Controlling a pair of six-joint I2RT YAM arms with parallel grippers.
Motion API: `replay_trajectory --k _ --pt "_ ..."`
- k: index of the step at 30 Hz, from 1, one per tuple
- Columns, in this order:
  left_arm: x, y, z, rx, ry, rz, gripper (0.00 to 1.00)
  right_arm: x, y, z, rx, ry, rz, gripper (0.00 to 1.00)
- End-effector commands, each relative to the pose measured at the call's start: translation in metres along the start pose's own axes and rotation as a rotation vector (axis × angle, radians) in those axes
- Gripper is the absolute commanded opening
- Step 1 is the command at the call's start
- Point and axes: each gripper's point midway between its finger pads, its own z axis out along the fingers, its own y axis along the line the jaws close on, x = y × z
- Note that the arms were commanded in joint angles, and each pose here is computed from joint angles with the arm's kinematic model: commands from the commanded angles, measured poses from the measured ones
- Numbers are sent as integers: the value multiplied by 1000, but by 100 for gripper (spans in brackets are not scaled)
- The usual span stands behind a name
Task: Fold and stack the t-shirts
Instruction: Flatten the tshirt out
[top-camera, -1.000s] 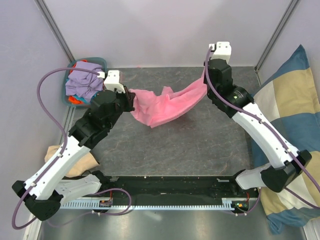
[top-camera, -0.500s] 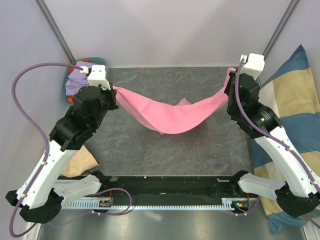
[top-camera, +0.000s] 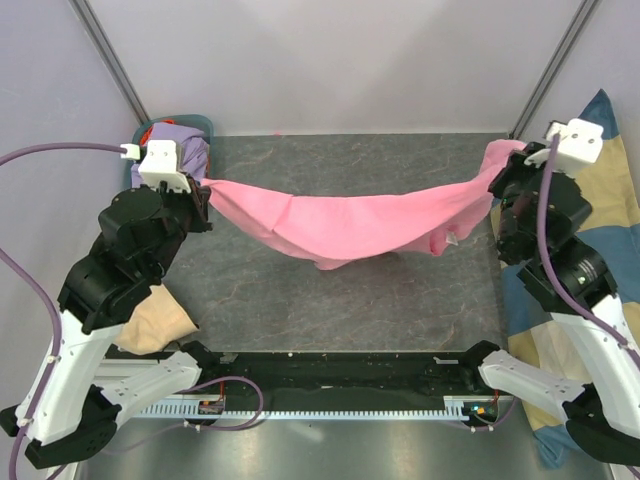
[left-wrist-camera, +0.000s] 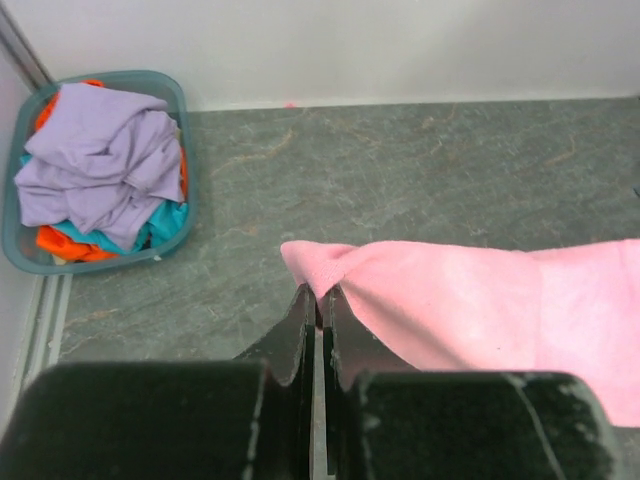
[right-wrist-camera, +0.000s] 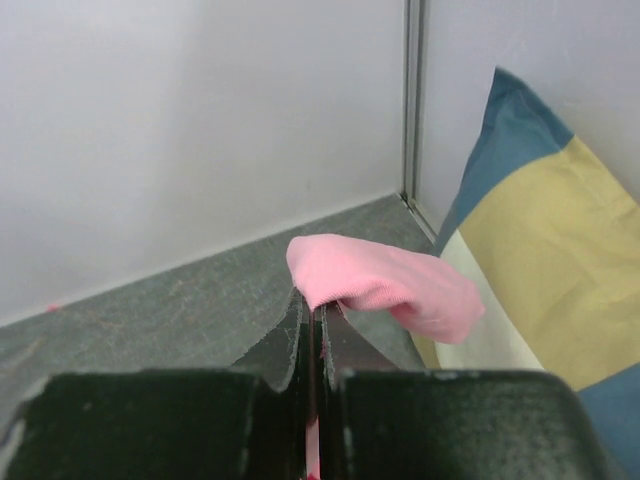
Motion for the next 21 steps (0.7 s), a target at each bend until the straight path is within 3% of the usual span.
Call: replay_trajectory --k 1,9,12,16,21 --pt "10 -12 -7 87 23 -39 2 -64 -12 -18 -50 -134 97 0" --pt "5 -22 -60 271 -15 -173 2 -125 -44 -64 -167 -248 200 0" --pt "18 -21 -69 291 7 -206 2 -125 -46 -65 -167 -242 204 0" --pt "49 -22 -38 220 63 -195 2 -87 -23 -34 -97 -186 135 0" --pt "85 -47 39 154 135 -129 2 -12 47 31 -54 -91 11 0"
